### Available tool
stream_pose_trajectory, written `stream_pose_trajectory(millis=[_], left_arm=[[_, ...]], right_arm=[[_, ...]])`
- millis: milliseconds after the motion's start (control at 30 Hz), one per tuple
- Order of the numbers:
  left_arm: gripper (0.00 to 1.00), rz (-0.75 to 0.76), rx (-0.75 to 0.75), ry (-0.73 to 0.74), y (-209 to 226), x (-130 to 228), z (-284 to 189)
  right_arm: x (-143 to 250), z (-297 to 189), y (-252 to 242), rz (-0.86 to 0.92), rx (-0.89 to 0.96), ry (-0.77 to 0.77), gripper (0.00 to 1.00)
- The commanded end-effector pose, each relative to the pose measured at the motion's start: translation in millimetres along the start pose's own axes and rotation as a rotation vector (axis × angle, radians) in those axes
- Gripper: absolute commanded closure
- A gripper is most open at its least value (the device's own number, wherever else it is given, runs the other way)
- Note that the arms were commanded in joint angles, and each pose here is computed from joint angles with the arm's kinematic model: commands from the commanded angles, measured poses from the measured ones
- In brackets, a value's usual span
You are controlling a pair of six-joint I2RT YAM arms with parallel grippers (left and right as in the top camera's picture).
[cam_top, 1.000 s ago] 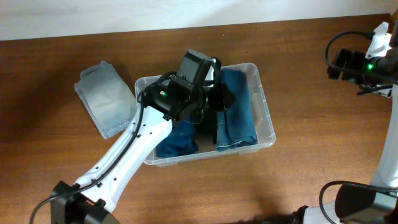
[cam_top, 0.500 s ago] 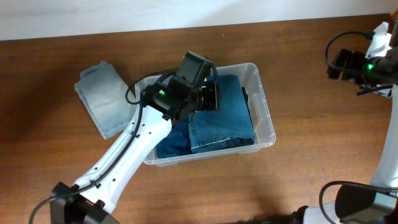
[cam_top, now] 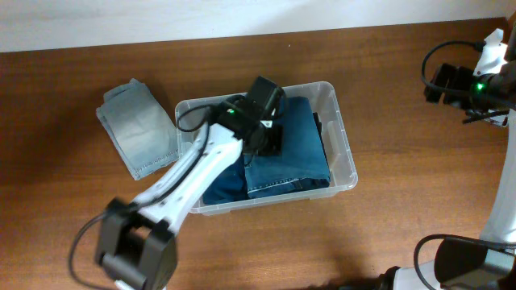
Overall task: Pack container
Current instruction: 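Lift the blue jeans over the box and lay them on the bundles, then grasp the light-blue folded jeans with the left gripper and lift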
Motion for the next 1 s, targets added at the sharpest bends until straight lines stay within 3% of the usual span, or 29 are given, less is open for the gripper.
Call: stream_pose_trajectory(millis=[0, 100, 233, 267, 300, 333, 433, 567, 600, 667, 833, 967], left_arm=[[0.99, 0.024, 0.015, 0.074, -3, 6, 23], [0.99, 0.037, 0.014, 0.058, 0, 2, 14], [0.99, 0.026, -0.042, -0.079, 16, -22, -50], [0.95, 0.026, -0.080, -0.131, 25, -28, -72], [0.61, 0.004, -0.138, -0.188, 38, -33, -96], [0.39, -0.027, -0.193, -0.237, 53, -36, -117], [0.20, -0.147, -0.326, -0.347, 103, -32, -168], [0.13, -0.386, -0.417, -0.350, 195, -7, -200], [0.07, -0.474, -0.390, -0.328, 228, 5, -198], [0.03, -0.580, -0.343, -0.282, 273, 23, -183], [0.03, -0.566, -0.133, -0.193, 324, 42, -122], [0.03, -0.597, -0.057, -0.093, 350, 55, -72]], right_arm=[[0, -13, 1, 0.006, -0.008, -0.037, 0.02], [0, -13, 1, 0.007, -0.008, -0.036, 0.01], [0, -13, 1, 0.007, -0.007, -0.037, 0.01], [0, -13, 1, 0.007, -0.007, -0.037, 0.01], [0, -13, 1, 0.007, -0.007, -0.036, 0.02], [0, -13, 1, 0.007, -0.007, -0.036, 0.02], [0, -13, 1, 0.007, -0.007, -0.036, 0.01], [0, -13, 1, 0.007, -0.007, -0.036, 0.02], [0, -13, 1, 0.007, -0.007, -0.035, 0.02], [0, -13, 1, 0.007, -0.007, -0.035, 0.02], [0, -13, 1, 0.007, -0.008, -0.035, 0.02], [0, -13, 1, 0.007, -0.007, -0.033, 0.01]])
Point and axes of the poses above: each gripper's point midway between its finger pads, its own z axis out along the fingers, its own y axis along the line the jaws close on, x = y × z, the point moved 7 cm from there along -z, back along the fingers, and after that the axes turned 10 degrees about z, right-handed, at the moved point
